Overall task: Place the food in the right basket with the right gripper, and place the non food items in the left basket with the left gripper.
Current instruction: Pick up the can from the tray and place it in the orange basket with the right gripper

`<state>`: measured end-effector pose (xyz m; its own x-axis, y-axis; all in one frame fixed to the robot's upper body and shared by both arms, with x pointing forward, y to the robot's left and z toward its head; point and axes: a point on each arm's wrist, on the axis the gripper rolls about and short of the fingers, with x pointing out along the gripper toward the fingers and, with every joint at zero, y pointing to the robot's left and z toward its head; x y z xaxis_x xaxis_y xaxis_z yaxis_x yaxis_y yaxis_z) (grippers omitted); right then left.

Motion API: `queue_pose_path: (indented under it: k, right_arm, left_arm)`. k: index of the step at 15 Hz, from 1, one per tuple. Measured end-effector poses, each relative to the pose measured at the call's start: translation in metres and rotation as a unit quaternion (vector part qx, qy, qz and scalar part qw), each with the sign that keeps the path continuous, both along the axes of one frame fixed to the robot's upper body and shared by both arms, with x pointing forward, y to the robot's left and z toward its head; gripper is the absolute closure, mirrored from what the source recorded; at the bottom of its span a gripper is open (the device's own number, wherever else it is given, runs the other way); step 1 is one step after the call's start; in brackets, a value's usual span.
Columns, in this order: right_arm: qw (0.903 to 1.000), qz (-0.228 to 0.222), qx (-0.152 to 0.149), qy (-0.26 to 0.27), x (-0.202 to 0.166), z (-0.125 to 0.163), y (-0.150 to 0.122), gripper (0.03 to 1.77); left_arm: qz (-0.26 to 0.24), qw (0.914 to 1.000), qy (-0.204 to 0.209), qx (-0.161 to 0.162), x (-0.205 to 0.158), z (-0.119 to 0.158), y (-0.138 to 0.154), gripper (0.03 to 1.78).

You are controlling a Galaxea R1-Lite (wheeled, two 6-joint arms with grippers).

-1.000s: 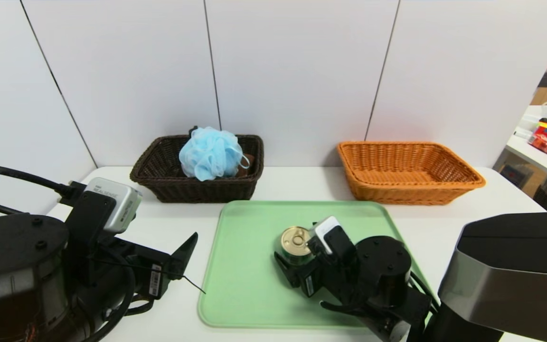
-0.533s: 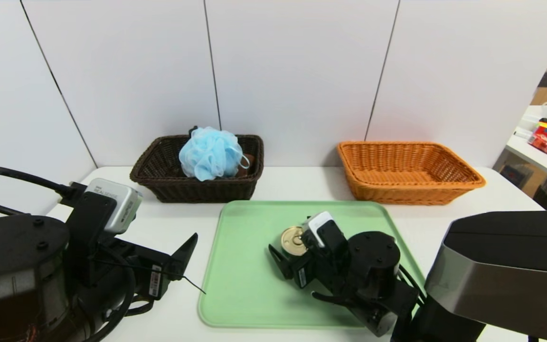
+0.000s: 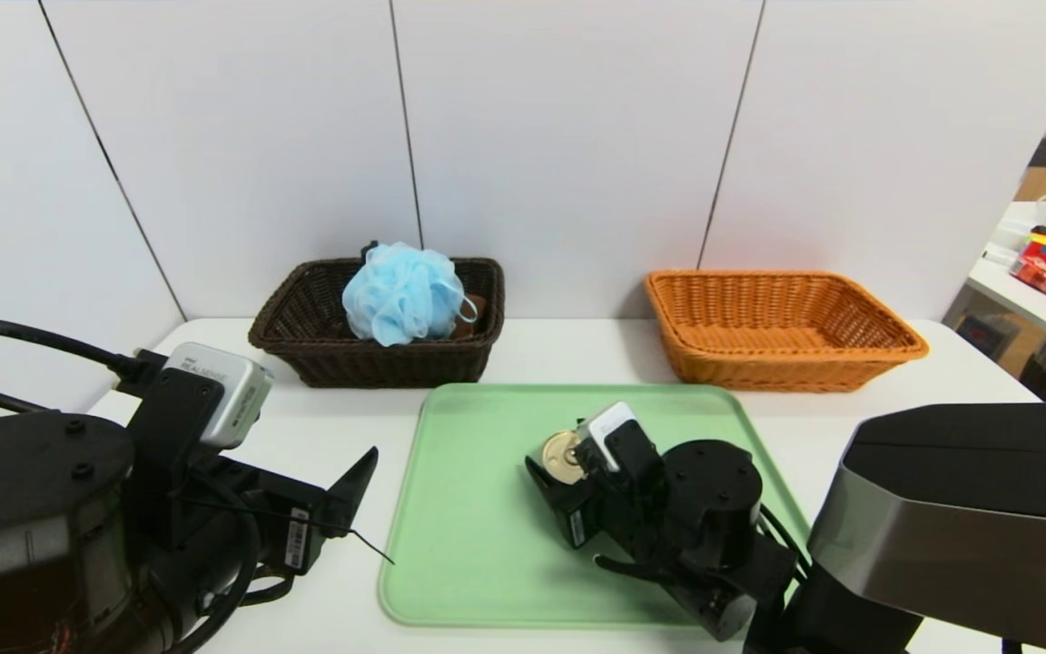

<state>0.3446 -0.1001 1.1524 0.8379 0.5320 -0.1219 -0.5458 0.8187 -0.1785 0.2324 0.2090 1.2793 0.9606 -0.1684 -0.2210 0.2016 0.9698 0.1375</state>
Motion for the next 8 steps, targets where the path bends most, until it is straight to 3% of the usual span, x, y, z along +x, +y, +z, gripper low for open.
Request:
queue_pose_path:
  k: [8]
  right_arm:
    - [1.0, -0.002, -0.002, 0.0, -0.0009, 0.0008, -0.0016, 0.71]
  left_arm:
    - [0.0, 1.0, -0.001, 0.001, 0.0001, 0.0004, -0.0001, 0.12]
